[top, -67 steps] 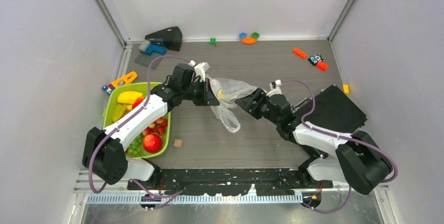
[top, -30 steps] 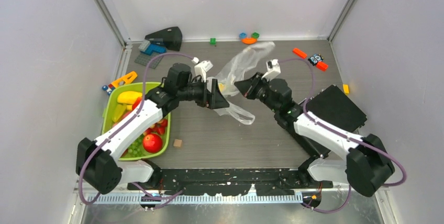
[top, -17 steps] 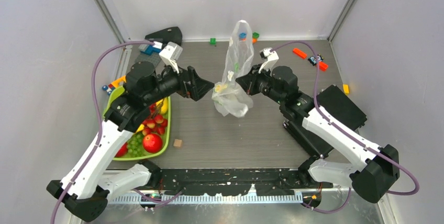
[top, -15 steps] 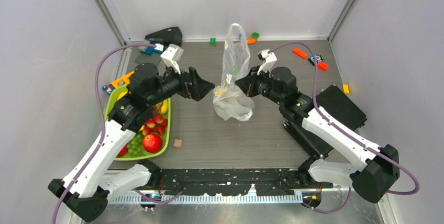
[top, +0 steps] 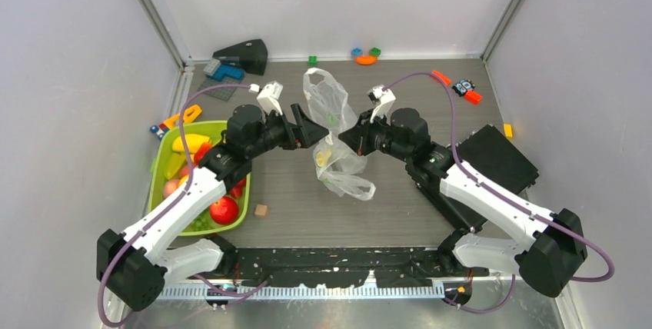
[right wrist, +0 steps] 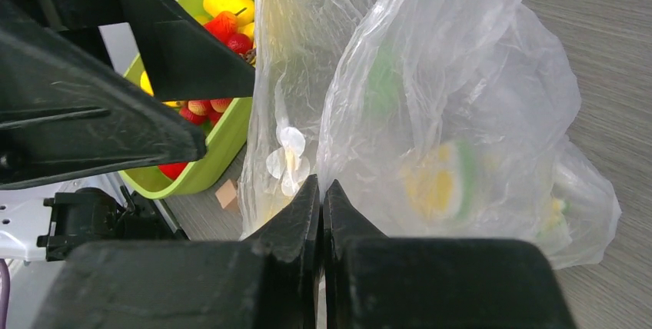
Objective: Place the fake fruits into the plastic bag and tie a complex knot
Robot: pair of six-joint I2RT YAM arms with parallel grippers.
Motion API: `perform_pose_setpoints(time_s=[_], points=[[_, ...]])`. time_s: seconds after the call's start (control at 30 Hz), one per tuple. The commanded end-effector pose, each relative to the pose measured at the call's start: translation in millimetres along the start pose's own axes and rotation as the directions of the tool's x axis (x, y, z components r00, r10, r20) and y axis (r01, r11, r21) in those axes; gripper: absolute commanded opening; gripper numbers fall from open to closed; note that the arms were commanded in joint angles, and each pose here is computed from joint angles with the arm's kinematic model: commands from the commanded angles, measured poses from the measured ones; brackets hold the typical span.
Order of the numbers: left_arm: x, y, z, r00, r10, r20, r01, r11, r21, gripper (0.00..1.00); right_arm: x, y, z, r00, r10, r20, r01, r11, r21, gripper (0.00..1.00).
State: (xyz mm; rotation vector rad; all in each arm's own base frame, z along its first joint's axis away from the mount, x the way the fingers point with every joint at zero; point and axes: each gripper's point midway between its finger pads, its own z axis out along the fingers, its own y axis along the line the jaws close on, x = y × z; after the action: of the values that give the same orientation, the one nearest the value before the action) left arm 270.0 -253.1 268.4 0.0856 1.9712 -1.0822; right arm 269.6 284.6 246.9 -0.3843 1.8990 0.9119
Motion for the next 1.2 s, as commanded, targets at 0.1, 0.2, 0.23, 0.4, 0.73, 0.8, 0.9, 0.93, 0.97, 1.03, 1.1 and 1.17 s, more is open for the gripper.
perform_pose_setpoints(time_s=[0.1,0.2,0.23,0.4,0.73,0.8,0.9,0.93,0.97,1.03,1.1,1.17], points=[[-15,-15,19,0.996,-0.071,0.057,0.066,0.994,0.09,0.75,-21,21,-5,0.996,-0.008,0.083,0.015,0.997,-0.081,0.05],[-9,-9,25,0.996,-0.078,0.042,0.074,0.994,0.075,0.61,-22,22,-6,0.996,-0.008,0.086,0.016,0.996,-0.085,0.05],[-7,-7,27,0.996,-0.078,0.035,0.075,0.995,0.068,0.58,-22,22,-7,0.996,-0.008,0.087,0.015,0.996,-0.085,0.05],[-4,4,29,0.999,-0.029,0.029,0.029,0.999,0.016,0.34,-24,22,-9,0.996,-0.014,0.091,0.022,0.996,-0.084,0.05],[-20,40,-21,0.956,0.277,-0.093,-0.292,0.928,-0.232,0.0,-34,-2,-29,0.995,-0.081,0.052,0.078,0.995,0.055,0.05],[-20,54,-33,0.933,0.328,-0.15,-0.358,0.89,-0.283,0.0,-32,-11,-36,0.996,-0.086,0.011,0.085,0.993,0.08,0.05],[-26,81,-55,0.894,0.387,-0.226,-0.448,0.799,-0.401,0.0,-41,-29,-46,0.997,-0.073,0.008,0.071,0.991,0.113,0.05],[-29,88,-61,0.885,0.398,-0.24,-0.465,0.774,-0.43,0.0,-41,-31,-50,0.998,-0.066,-0.001,0.065,0.992,0.111,0.05],[-31,93,-66,0.879,0.406,-0.251,-0.477,0.754,-0.452,0.0,-44,-40,-53,0.998,-0.06,0.005,0.058,0.989,0.134,0.05],[-36,100,-74,0.87,0.419,-0.258,-0.492,0.718,-0.492,0.0,-48,-50,-60,0.998,-0.059,0.004,0.057,0.985,0.162,0.05],[-43,108,-84,0.863,0.43,-0.267,-0.503,0.675,-0.539,0.0,-53,-63,-67,0.998,-0.064,0.005,0.062,0.974,0.218,0.05],[-48,117,-95,0.856,0.427,-0.291,-0.512,0.623,-0.591,0.0,-56,-73,-76,0.997,-0.072,0.001,0.069,0.959,0.274,0.05]])
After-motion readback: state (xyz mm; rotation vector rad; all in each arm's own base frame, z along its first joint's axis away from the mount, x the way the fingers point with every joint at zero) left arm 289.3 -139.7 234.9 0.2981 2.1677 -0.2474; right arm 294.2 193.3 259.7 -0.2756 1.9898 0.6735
